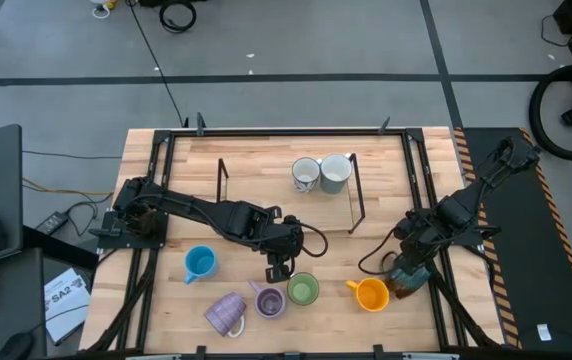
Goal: Place coffee mugs
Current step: Align the brown mug with the light blue mug on the shelf
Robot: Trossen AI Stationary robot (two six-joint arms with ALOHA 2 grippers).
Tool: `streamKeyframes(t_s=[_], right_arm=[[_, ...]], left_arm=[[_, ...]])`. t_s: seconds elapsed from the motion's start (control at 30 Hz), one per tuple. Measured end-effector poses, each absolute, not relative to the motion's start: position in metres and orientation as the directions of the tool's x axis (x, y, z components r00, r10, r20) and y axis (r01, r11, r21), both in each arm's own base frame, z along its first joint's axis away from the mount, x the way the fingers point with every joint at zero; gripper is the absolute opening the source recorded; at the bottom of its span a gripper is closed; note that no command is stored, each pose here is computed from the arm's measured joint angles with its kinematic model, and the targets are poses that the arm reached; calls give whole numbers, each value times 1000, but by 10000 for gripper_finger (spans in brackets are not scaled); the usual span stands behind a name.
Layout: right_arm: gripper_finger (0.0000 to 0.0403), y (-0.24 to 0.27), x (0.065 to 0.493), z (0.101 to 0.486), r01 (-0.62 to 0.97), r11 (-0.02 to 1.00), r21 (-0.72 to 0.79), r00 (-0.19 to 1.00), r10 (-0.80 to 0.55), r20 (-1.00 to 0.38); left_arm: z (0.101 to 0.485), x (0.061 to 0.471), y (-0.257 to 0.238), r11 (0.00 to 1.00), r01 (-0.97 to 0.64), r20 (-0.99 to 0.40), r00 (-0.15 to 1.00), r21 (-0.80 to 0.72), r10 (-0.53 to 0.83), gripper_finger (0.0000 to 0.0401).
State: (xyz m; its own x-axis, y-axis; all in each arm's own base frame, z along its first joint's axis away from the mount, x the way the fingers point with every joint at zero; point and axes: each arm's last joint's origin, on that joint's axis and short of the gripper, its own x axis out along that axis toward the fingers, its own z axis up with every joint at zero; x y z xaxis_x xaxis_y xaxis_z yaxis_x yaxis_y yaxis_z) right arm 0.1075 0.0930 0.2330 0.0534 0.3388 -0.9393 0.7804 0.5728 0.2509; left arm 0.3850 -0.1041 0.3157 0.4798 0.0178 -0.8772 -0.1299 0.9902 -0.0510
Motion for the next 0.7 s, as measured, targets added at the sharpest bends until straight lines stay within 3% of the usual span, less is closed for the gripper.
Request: streamKeyframes(t_s=[0.27,0.53,0.7], right_arm=[[136,99,110,235,770,560,307,97,373,-923],[136,103,111,230,756,599,264,57,342,-938],[136,102,113,230,750,602,274,108,297,-949]], left_arm=[[316,385,-104,990,-130,-877,480,-51,18,96],[316,384,-108,992,-117,-878,479,-53,10,96],[316,383,-111,993,-110,-878,479,-54,5,96]])
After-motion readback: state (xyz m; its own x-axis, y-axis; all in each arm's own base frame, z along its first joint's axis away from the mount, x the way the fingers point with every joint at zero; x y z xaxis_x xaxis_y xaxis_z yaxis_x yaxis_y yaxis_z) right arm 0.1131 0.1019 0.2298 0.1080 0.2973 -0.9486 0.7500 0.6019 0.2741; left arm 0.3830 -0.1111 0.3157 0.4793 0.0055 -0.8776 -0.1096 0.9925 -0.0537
